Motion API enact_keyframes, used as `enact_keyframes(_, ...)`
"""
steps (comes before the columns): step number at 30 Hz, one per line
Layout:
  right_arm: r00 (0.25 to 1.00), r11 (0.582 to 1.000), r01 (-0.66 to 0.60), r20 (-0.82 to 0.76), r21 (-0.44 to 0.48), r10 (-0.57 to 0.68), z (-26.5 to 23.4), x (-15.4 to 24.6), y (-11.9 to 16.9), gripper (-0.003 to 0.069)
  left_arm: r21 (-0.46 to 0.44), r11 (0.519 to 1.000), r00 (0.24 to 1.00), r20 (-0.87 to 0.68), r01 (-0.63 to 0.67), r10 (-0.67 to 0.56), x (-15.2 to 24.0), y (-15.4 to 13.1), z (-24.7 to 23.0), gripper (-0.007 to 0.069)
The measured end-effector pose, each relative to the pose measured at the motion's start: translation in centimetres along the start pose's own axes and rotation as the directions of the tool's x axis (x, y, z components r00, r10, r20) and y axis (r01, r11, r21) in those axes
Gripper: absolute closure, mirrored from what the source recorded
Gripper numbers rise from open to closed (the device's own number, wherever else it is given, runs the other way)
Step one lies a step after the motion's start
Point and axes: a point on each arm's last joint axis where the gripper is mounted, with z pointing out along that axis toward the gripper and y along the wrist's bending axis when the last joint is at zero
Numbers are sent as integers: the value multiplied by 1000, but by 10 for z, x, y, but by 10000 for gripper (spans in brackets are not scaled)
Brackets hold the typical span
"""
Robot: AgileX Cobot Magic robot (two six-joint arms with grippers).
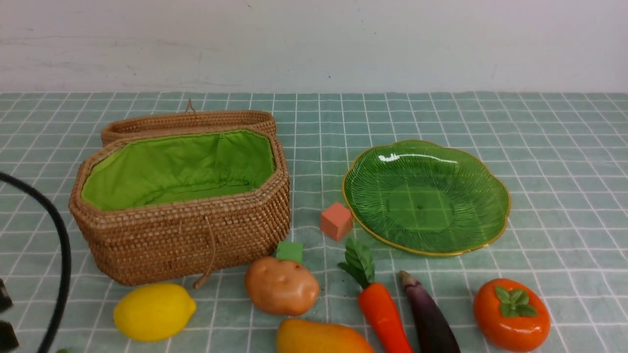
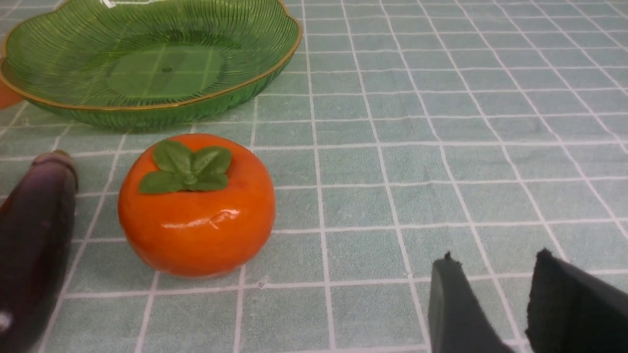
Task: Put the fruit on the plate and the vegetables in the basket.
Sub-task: Take a daikon with your left arm and place it on the basket on the left.
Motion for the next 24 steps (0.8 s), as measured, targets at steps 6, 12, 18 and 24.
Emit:
enact_keyframes(6, 1000, 1000, 0, 0, 0, 0, 0, 0, 0, 417, -2, 999, 998, -56, 42, -42, 17, 10, 24, 144)
enact_keyframes(12, 1000, 1000, 0, 0, 0, 0, 0, 0, 0, 417, 65, 992, 982, -151, -105, 113, 24, -2, 33, -28)
enact_keyframes(18, 1000, 1000, 0, 0, 0, 0, 0, 0, 0, 417, -40, 995, 941, -330, -93, 75, 28, -10, 65, -34)
enact_keyframes(24, 1000, 1000, 0, 0, 0, 0, 0, 0, 0, 417, -107, 994, 947, -320, -10, -25, 19, -18, 108, 3)
